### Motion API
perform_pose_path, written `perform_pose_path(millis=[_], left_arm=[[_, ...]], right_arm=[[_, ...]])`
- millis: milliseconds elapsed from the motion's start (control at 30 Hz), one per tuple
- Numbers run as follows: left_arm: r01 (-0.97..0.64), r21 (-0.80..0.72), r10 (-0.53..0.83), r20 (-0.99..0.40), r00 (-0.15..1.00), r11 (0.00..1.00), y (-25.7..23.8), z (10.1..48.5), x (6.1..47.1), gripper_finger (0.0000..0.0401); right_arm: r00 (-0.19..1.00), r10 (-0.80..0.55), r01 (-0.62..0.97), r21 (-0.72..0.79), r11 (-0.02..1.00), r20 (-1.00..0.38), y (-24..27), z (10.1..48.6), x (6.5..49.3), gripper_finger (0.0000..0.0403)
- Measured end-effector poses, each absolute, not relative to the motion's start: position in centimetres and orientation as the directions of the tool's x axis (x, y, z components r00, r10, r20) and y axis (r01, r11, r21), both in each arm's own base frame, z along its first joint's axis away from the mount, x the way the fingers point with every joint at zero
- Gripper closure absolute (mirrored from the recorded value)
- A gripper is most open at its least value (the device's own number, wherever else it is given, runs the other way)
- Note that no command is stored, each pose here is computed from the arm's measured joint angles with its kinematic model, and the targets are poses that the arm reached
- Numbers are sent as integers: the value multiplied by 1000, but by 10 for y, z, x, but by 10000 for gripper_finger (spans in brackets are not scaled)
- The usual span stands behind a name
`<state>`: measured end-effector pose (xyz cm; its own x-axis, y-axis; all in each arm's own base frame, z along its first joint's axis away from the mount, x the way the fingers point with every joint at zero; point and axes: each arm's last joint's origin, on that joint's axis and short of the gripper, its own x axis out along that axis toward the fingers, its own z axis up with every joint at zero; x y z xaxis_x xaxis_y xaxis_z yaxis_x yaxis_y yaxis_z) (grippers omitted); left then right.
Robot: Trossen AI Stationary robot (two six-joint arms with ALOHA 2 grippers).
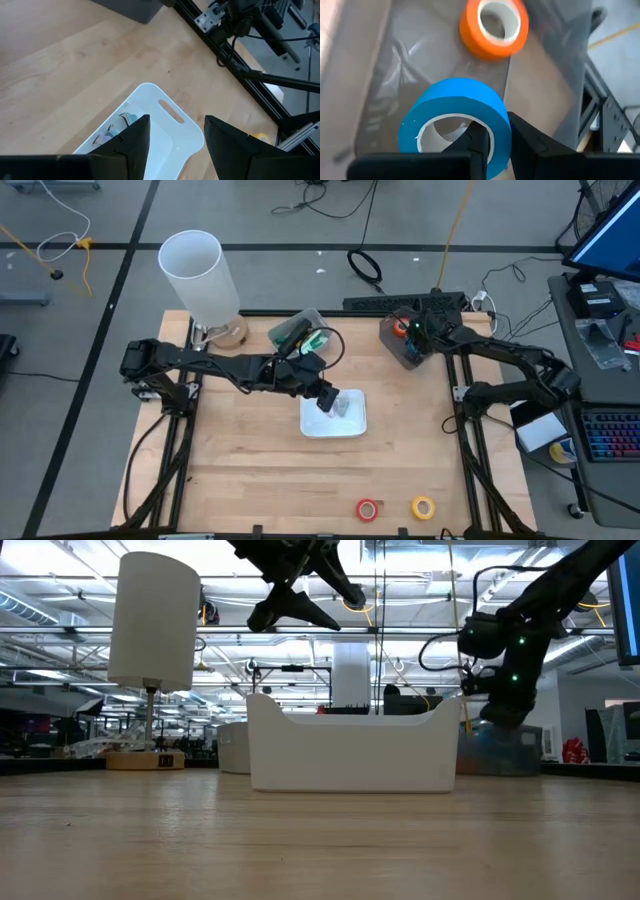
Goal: Pick and place Stapler, Stapler remover, tape
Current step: Put the blue tape into the black bin
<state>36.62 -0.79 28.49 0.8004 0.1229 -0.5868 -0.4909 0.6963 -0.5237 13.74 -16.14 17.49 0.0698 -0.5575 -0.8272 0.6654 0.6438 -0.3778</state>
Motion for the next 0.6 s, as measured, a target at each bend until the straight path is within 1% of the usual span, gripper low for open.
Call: perform_pose_path(millis=[100,267,600], left_arm=[[-490,-520,123,-588,800,700,-8,285,366,215],[-484,-511,123,-587,800,710,-8,285,366,215],[-480,-508,121,-586,801,715,-9,285,366,215]], right_arm=[[47,-537,651,-382,656,-842,-161,172,135,357],[52,-544,646,-387,658,-838,-162,173,136,345],[57,-548,650,-386,655,-834,-161,174,136,291]])
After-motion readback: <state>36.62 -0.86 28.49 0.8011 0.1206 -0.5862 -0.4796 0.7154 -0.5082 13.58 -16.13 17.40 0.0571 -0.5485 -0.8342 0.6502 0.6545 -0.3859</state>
